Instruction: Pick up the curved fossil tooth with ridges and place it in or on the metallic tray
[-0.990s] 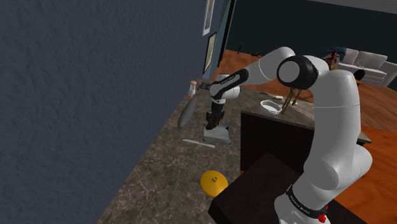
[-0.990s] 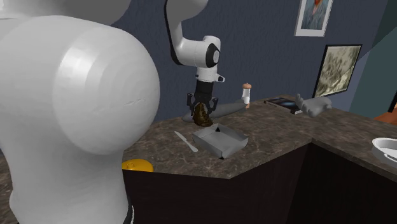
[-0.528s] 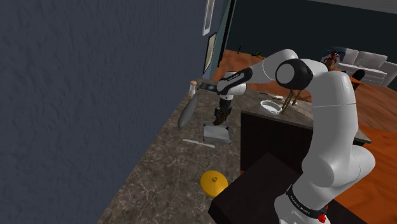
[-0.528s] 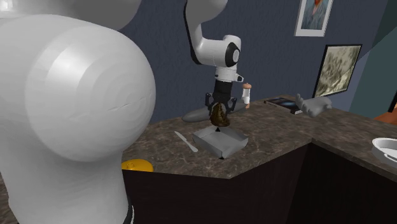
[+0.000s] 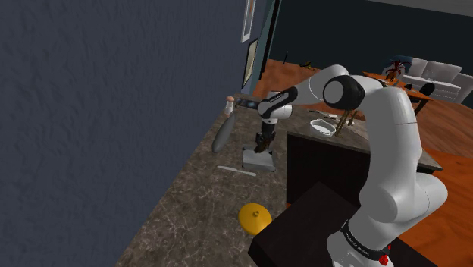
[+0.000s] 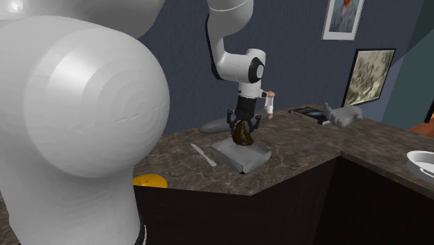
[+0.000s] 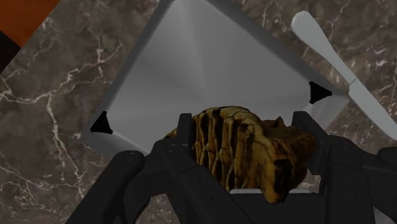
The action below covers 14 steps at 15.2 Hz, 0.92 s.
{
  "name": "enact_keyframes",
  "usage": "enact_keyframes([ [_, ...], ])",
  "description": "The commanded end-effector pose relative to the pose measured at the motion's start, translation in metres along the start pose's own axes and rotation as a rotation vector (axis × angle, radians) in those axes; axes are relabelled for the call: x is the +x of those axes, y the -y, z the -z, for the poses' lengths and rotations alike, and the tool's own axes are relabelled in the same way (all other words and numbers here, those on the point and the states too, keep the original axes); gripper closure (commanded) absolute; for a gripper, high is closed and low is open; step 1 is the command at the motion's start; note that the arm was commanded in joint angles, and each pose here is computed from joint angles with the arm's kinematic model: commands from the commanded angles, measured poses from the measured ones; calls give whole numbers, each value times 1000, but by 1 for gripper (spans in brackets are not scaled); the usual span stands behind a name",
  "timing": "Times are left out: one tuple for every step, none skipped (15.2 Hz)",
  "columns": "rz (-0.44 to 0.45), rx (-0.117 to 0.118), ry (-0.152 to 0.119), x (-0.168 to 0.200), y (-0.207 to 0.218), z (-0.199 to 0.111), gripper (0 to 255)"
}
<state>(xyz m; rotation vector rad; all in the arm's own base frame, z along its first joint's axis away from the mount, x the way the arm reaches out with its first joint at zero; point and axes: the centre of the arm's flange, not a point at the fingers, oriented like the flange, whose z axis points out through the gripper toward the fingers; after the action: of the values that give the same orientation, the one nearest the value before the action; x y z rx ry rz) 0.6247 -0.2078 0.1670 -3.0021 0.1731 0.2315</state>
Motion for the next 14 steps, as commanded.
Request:
enact_keyframes([
  [0,0,-1,2,-1,-10,255],
  [0,0,-1,3,-2,-16,255],
  [0,0,-1,4,-2,-21,255],
  [0,0,-1,5,-3,-26,255],
  [0,0,-1,6,-3,-31,255],
  [0,0,-1,7,-4,-36,255],
  [0,0,-1,8,-5,-44,255],
  [0,0,-1,8,-5,-44,255],
  [0,0,-1,8,-5,-44,255],
  [0,0,-1,8,-5,-44,255],
  [0,0,-1,8,-5,-44,255],
  [0,0,-1,8,-5,-44,255],
  [0,0,-1,8,-5,-44,255],
  [0,0,-1,8,-5,-44,255],
])
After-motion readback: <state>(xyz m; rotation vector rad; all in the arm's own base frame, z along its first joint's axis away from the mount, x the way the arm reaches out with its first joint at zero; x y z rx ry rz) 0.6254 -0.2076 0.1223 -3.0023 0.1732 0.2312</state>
